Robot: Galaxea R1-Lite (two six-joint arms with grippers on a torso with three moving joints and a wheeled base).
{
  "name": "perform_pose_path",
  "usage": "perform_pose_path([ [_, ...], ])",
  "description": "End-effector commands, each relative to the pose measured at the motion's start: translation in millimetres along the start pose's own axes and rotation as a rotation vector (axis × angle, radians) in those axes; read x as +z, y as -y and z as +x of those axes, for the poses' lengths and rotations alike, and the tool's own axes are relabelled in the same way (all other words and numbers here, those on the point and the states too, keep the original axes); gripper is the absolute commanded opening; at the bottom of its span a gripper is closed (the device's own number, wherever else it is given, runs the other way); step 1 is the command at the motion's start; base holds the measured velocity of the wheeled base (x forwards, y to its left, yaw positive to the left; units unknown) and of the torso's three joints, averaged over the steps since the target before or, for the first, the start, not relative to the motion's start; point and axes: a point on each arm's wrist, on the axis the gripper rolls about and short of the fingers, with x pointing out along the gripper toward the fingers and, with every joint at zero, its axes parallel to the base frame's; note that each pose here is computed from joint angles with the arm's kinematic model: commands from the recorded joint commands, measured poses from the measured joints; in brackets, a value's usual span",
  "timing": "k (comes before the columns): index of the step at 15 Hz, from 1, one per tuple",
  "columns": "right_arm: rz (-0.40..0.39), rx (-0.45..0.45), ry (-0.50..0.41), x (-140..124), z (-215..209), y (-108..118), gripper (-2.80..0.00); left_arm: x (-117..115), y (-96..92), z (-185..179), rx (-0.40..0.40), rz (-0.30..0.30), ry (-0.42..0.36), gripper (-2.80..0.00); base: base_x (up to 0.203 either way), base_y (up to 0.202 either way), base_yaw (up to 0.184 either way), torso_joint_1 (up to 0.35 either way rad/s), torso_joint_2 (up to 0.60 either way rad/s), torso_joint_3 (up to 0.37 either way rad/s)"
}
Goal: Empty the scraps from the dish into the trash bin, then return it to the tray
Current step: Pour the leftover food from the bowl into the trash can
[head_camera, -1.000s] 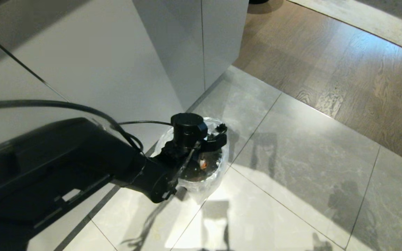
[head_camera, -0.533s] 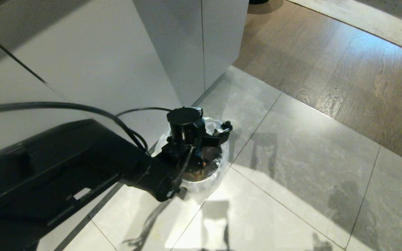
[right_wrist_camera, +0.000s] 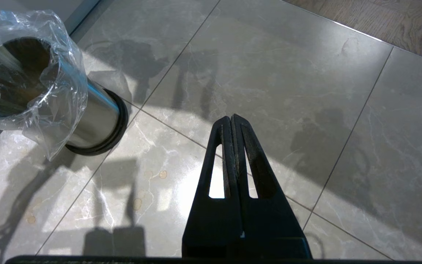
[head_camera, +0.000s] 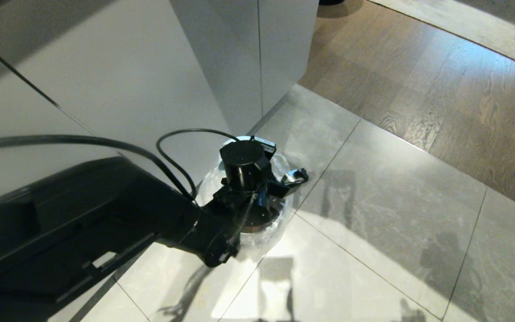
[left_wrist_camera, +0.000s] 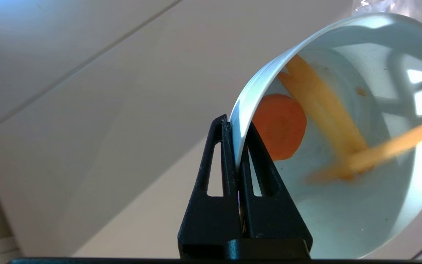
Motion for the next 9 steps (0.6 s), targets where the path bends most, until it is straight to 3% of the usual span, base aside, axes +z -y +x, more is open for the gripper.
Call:
perform_pose_path([
  [1,0.000,0.000,-0.001,0,0,0,-2.80,-3,-4.4,-4,0.004,0.021,-0.006,-2.80,0.000,0.000,0.000,0.000,0.00,0.000],
  [4,0.000,0.000,-0.001,0,0,0,-2.80,-3,-10.0,-20,-0.014,0.018,-0.038,-2.80,0.000,0.000,0.000,0.000,0.00,0.000],
  [9,-0.001,-0.003,-0.001,0,0,0,-2.80,-5,-23.7,-39,0.070,0.029,-0.046,-2.80,0.000,0.000,0.000,0.000,0.00,0.000],
])
